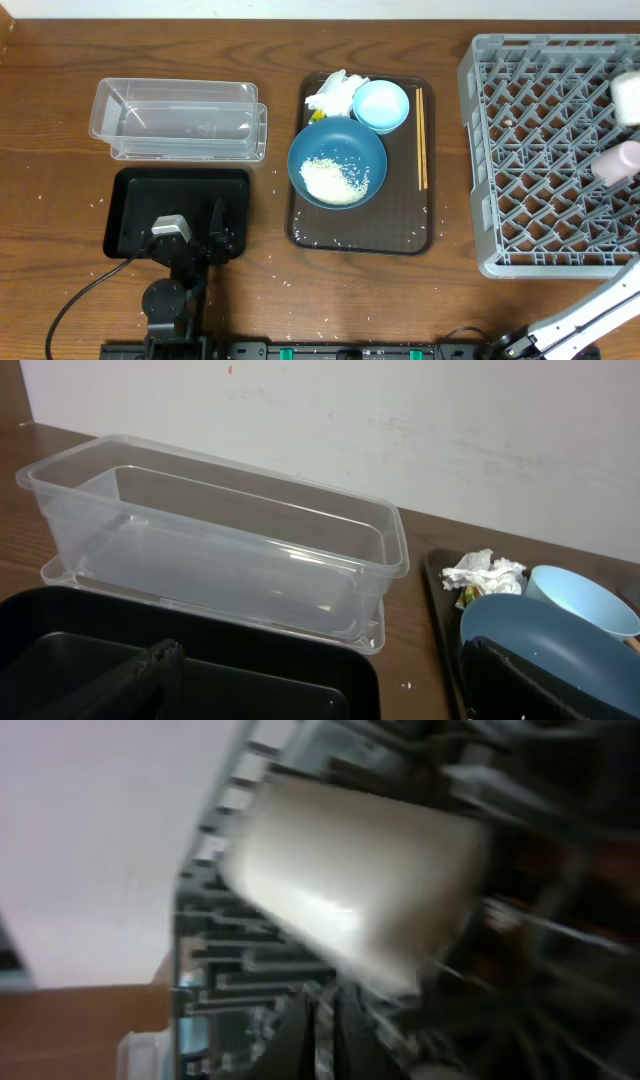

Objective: Sort waste into correct bins and load items into the dishwasher rack
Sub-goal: 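Carry the white cup to the dish rack and place it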

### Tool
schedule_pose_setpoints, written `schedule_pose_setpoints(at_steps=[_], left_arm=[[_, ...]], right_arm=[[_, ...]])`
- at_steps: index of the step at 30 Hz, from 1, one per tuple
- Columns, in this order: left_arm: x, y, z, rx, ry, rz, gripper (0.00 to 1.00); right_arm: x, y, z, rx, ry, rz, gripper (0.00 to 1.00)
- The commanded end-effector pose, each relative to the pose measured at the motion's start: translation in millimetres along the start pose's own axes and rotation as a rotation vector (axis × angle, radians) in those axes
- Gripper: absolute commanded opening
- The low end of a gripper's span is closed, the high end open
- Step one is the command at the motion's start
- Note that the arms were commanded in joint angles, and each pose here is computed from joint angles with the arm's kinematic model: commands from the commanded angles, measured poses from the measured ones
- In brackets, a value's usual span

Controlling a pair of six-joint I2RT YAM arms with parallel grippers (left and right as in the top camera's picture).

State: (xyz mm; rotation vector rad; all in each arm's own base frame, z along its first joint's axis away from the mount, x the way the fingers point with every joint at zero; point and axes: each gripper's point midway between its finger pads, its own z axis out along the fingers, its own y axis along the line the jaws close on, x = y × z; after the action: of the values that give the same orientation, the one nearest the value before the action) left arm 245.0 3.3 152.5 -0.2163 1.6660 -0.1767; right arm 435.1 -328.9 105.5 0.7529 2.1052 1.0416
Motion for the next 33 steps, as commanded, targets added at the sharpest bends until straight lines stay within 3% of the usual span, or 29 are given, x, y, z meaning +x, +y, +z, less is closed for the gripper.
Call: schedule_pose_setpoints(at_steps=[1, 7, 13, 16, 22, 33], left_arm=[[15, 3, 1, -0.009, 0.045, 0.013, 0.91], [15, 3, 1, -0.009, 0.045, 0.013, 0.91], [15, 3, 1, -0.009, 0.045, 0.013, 0.91], [15, 3, 1, -0.009, 0.045, 0.013, 0.91], [15, 3, 1, -0.009, 0.045, 0.013, 0.91], [15, 3, 1, -0.009, 0.045, 0.013, 0.91]], right_arm=[[-12, 10, -36, 0.145, -0.047, -0.061, 0.09], [-25, 5, -98, 0.485, -0.17, 0.105, 0.12], [-35, 52, -117, 0.53, -0.239, 0.018, 0.11], [-38, 71, -98, 0.51, -0.228, -0.038, 0.01], [-38, 78, -35, 0.579, -0.167, -0.134, 0.01], [-20, 37, 51, 0.78, -0.05, -0.206, 0.01]])
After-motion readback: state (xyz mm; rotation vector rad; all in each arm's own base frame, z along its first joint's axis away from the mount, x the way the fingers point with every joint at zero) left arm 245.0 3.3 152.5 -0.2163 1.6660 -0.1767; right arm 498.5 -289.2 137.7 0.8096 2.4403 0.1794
